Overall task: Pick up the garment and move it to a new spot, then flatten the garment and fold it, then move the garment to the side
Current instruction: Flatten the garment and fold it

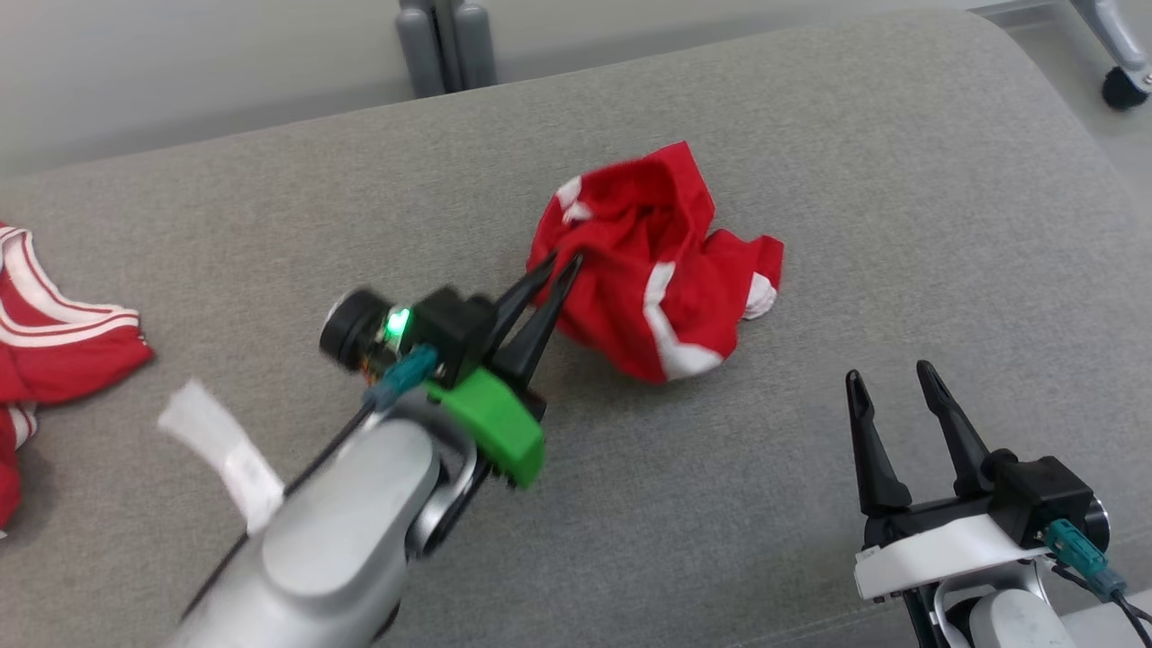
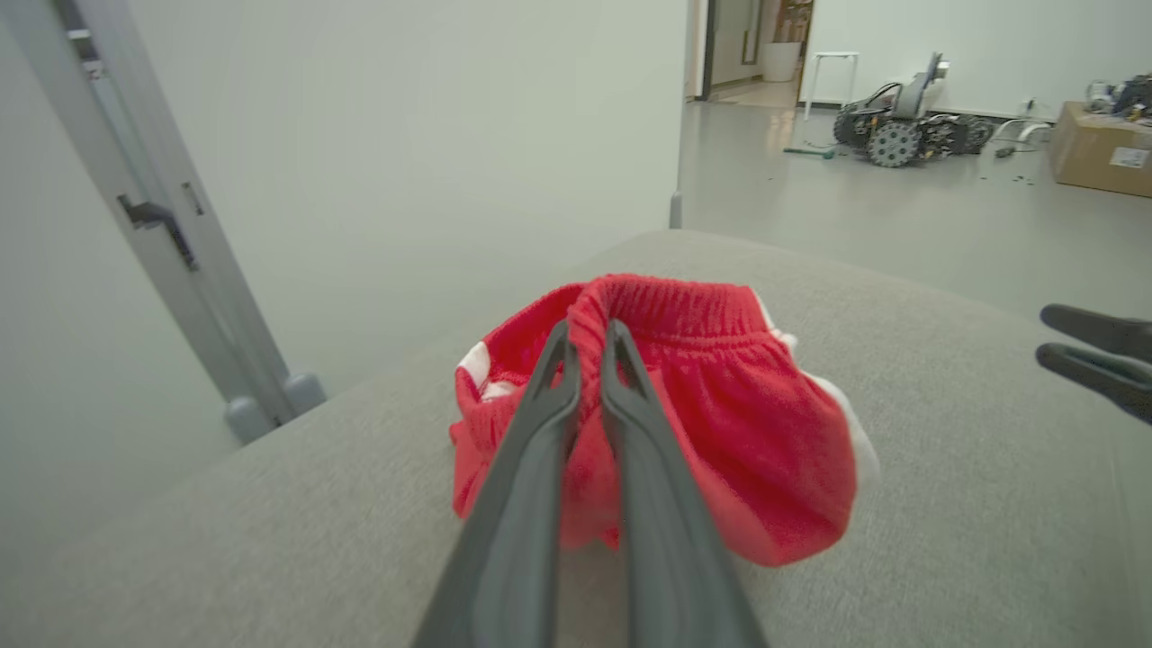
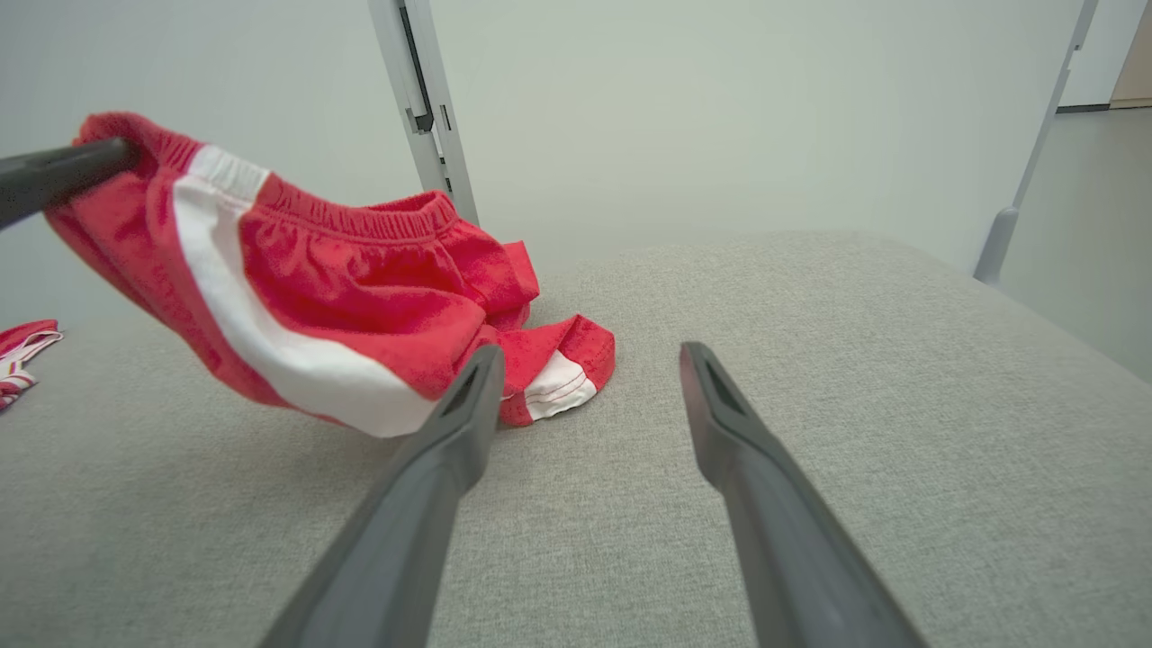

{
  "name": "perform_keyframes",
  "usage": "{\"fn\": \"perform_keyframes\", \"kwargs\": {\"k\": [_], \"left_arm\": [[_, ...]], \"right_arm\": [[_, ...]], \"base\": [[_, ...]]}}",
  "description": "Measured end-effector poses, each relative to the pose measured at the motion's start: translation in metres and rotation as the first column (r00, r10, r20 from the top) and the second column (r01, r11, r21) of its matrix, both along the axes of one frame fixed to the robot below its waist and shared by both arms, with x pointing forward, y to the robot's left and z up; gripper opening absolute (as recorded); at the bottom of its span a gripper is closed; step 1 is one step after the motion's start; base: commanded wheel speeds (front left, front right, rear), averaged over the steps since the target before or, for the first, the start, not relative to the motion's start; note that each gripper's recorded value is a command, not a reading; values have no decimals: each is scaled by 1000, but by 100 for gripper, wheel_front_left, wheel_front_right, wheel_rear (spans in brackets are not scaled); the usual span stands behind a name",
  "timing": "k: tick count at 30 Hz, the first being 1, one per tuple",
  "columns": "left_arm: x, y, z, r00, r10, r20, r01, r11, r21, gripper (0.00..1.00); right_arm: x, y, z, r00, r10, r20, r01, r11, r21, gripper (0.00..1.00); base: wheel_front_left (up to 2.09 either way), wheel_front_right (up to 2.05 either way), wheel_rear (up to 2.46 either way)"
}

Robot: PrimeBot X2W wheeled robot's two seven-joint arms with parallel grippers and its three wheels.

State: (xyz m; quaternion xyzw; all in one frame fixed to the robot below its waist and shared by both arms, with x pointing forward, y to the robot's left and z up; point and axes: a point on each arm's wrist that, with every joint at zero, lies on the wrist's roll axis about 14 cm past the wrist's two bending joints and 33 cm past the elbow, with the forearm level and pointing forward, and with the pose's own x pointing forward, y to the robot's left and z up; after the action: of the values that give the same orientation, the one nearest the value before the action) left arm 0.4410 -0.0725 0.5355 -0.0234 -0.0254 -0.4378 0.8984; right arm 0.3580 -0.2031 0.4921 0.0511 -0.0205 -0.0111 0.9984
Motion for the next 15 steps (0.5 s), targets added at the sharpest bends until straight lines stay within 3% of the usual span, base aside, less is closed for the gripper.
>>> {"fn": "perform_keyframes", "kwargs": {"k": [6,7,8,12,15], "left_arm": [[-47,74,-88,943,219,-252,-219,975,31,0],[-55,80,-95,932,232,-279,-232,972,32,73],[-63,83,-102,928,228,-296,-226,973,42,100],[-82,107,-124,913,269,-306,-242,962,123,100],[-93,114,-125,943,237,-234,-193,961,199,100]], "right_arm": [[18,19,1,998,63,10,-63,998,3,100],[20,23,-1,997,76,6,-76,997,2,100],[21,27,-2,996,87,4,-87,996,4,100],[25,42,-6,991,133,-5,-133,991,13,100],[24,47,-4,989,148,1,-148,989,15,100]], "base": [[0,0,0],[0,0,0],[0,0,0],[0,0,0],[0,0,0]]}}
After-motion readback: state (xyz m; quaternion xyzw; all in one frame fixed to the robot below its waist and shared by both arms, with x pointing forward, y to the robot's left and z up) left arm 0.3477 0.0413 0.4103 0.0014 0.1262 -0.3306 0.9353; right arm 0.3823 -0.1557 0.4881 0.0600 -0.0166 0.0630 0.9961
